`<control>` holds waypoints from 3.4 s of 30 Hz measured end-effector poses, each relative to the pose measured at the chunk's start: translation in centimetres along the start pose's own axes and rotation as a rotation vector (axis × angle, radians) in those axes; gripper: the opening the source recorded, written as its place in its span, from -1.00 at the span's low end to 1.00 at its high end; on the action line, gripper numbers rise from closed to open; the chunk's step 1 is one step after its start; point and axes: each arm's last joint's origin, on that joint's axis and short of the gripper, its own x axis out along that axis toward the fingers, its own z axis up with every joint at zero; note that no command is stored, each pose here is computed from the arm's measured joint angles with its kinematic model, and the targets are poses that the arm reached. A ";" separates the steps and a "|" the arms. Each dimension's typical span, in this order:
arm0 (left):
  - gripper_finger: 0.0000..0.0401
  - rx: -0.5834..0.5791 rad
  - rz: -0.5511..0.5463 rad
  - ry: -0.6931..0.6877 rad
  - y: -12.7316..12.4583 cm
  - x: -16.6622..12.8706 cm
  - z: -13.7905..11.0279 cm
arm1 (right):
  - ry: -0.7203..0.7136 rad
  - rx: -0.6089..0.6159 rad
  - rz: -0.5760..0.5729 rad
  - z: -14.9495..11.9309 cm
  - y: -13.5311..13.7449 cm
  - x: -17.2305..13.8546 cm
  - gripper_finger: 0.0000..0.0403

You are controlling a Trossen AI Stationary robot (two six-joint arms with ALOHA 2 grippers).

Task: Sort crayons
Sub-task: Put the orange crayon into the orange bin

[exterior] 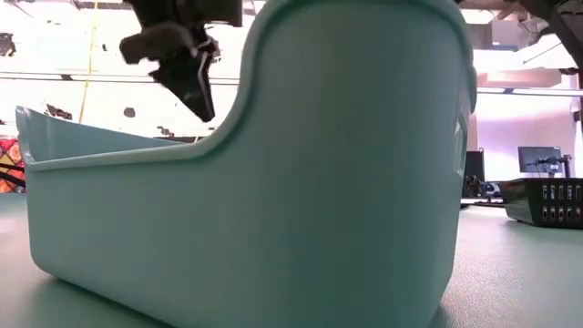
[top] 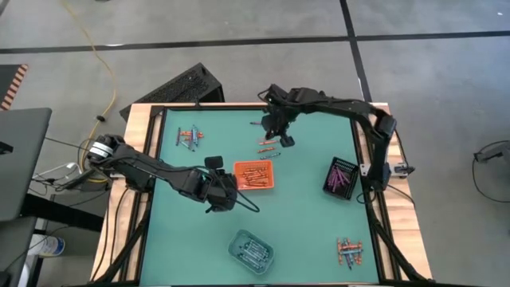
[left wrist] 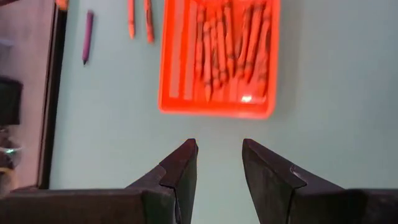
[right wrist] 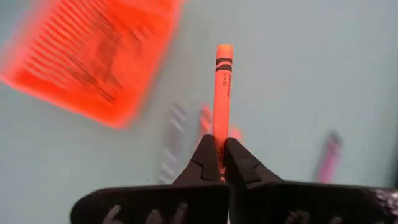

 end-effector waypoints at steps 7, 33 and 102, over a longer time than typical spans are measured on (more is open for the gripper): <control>-0.41 0.008 0.093 0.086 0.9 1.8 -1.9 | -0.125 -0.060 0.215 4.4 5.0 1.6 -1.00; -0.41 -0.261 0.159 -0.044 5.6 -1.3 -9.5 | -0.071 0.000 0.258 7.5 9.0 8.2 -0.99; -0.41 -0.315 0.028 -0.168 6.4 -0.5 -7.6 | 0.194 0.152 0.090 -7.1 -3.5 6.5 -0.34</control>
